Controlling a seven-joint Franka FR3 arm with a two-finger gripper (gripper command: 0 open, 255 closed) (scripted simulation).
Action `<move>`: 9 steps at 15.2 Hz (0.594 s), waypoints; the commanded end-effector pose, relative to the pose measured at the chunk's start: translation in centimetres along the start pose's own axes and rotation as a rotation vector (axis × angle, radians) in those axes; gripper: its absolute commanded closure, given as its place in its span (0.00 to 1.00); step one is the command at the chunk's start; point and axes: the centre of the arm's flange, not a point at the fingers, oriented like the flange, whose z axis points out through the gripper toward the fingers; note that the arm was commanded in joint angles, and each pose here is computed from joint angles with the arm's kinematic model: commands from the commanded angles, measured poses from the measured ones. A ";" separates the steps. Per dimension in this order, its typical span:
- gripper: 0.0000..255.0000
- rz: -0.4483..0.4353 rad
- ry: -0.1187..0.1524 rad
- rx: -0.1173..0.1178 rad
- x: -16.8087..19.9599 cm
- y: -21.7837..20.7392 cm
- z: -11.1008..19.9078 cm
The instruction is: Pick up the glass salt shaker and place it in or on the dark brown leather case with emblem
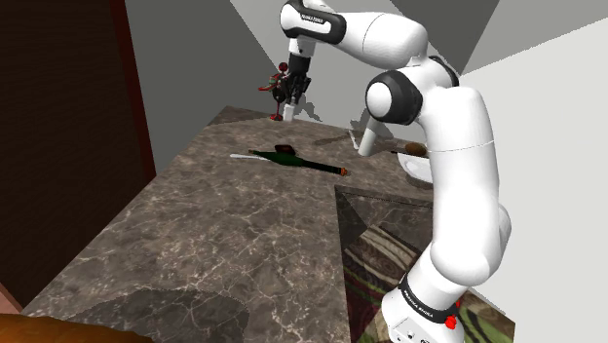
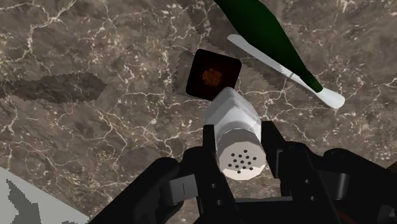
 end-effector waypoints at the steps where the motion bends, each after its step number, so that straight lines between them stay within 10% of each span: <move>1: 1.00 0.001 0.000 0.000 0.1 -0.1 0.9; 9: 1.00 0.001 0.000 0.000 0.1 0.0 5.1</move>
